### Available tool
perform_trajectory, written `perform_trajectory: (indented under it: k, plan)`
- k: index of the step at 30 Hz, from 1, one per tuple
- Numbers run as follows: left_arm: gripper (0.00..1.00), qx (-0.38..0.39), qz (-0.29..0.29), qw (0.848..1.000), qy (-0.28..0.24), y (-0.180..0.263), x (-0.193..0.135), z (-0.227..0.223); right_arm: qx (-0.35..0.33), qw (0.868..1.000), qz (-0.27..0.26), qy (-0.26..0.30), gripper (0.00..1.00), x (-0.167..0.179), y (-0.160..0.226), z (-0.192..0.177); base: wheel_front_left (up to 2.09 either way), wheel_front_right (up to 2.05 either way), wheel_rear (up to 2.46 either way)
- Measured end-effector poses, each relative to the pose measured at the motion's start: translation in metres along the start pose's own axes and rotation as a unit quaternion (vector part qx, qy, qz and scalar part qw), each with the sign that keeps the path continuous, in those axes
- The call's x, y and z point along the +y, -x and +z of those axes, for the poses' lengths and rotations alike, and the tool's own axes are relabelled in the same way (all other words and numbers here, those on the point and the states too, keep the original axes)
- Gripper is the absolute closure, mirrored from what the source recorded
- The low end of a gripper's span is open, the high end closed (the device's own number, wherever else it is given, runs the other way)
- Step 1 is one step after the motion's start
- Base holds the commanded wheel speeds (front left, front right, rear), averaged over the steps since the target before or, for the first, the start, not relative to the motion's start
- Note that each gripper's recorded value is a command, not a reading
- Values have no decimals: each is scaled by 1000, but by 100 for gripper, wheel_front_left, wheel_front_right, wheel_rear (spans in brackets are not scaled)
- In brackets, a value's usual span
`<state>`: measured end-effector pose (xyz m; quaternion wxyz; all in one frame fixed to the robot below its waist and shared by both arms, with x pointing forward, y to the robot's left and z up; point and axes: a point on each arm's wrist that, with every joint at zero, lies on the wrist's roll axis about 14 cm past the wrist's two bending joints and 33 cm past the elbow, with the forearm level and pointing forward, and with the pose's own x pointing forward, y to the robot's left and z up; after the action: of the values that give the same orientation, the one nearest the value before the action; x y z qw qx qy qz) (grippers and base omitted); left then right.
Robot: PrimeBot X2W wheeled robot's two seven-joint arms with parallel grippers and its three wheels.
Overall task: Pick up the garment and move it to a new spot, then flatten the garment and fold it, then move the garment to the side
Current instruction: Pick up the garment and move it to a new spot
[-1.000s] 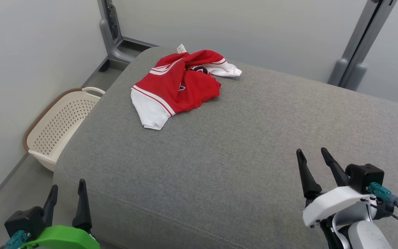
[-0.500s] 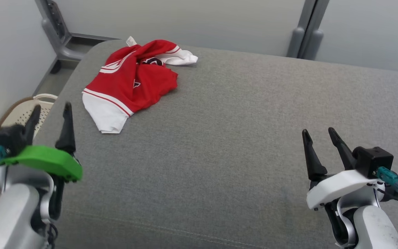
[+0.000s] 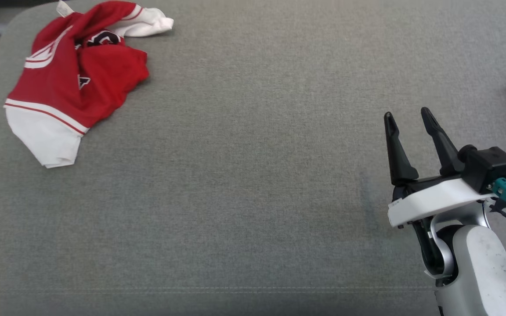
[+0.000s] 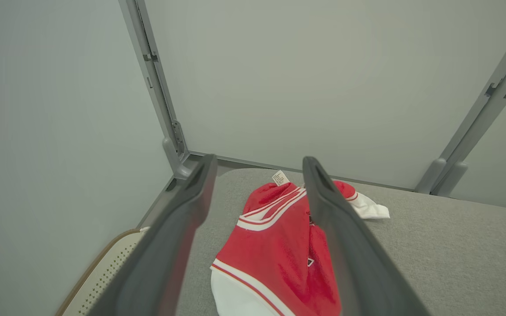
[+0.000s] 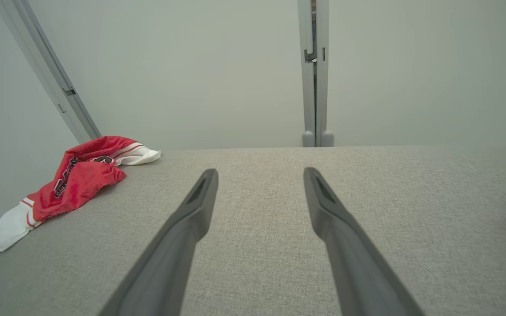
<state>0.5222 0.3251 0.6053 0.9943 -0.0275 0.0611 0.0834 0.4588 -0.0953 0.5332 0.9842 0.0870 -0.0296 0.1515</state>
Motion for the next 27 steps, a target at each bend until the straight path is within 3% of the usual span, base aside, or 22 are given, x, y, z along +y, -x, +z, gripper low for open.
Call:
perform_trajectory:
  k: [8, 18, 27]
  plan:
    - [0, 115, -7, 993, 22, -73, -22, -76, 33, 998, -60, -4, 0, -51, -2, -41, 0, 0, 0]
    - [0, 221, -28, 975, 10, -114, -51, -183, 81, 992, -96, -17, 0, -83, -2, -96, 0, 0, 0]
    - [0, 239, 15, 970, -47, -136, -34, -235, 116, 986, -120, -14, 0, -103, 7, -131, 0, 0, 0]
